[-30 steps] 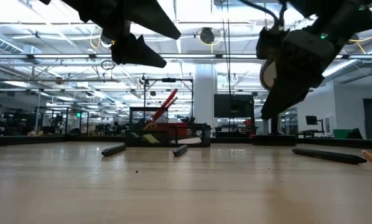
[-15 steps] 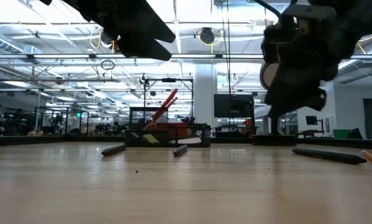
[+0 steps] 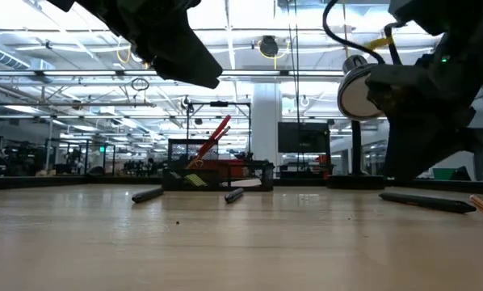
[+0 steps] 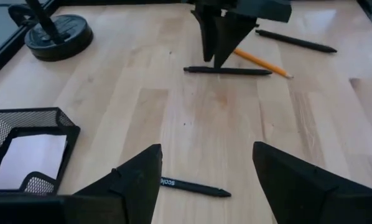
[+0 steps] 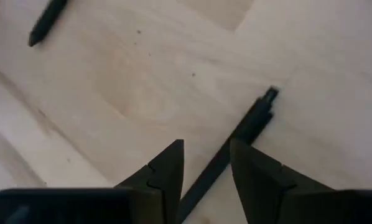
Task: Pick and place office supplies into organizer
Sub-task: Put the black pen into the black desk organizer
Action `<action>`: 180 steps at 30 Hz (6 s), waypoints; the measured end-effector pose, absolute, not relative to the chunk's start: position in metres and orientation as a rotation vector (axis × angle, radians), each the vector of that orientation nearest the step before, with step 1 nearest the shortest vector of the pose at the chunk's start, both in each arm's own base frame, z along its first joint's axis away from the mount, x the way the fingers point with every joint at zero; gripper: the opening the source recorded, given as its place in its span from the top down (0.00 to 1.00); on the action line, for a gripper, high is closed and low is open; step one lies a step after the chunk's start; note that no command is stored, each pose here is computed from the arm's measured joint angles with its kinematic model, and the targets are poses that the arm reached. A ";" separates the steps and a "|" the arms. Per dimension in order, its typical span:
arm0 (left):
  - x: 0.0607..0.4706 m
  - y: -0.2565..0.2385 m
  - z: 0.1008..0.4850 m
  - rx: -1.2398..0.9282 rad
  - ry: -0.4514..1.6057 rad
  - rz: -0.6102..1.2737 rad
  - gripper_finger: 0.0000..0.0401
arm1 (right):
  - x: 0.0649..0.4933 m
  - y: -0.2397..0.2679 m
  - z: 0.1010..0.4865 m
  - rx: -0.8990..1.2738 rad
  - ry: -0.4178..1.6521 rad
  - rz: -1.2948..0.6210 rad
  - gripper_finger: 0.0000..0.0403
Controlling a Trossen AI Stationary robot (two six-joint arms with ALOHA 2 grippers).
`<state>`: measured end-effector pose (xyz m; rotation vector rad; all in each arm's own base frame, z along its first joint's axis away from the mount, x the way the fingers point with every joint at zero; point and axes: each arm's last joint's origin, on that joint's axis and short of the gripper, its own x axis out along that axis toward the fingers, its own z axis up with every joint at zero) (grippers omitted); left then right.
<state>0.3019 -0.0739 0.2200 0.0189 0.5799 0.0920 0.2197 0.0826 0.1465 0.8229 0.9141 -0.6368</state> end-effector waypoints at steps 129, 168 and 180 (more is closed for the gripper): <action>0.310 -0.080 0.236 0.009 0.397 0.059 0.37 | 0.271 0.124 0.148 0.307 0.810 -0.766 0.95; 0.261 -0.055 0.253 -0.307 -0.162 -0.258 0.37 | 0.290 0.146 0.220 -0.084 0.475 -0.356 0.95; 0.242 -0.049 0.225 -0.238 -0.196 -0.196 0.39 | 0.308 0.140 0.243 -0.084 0.279 -0.324 0.95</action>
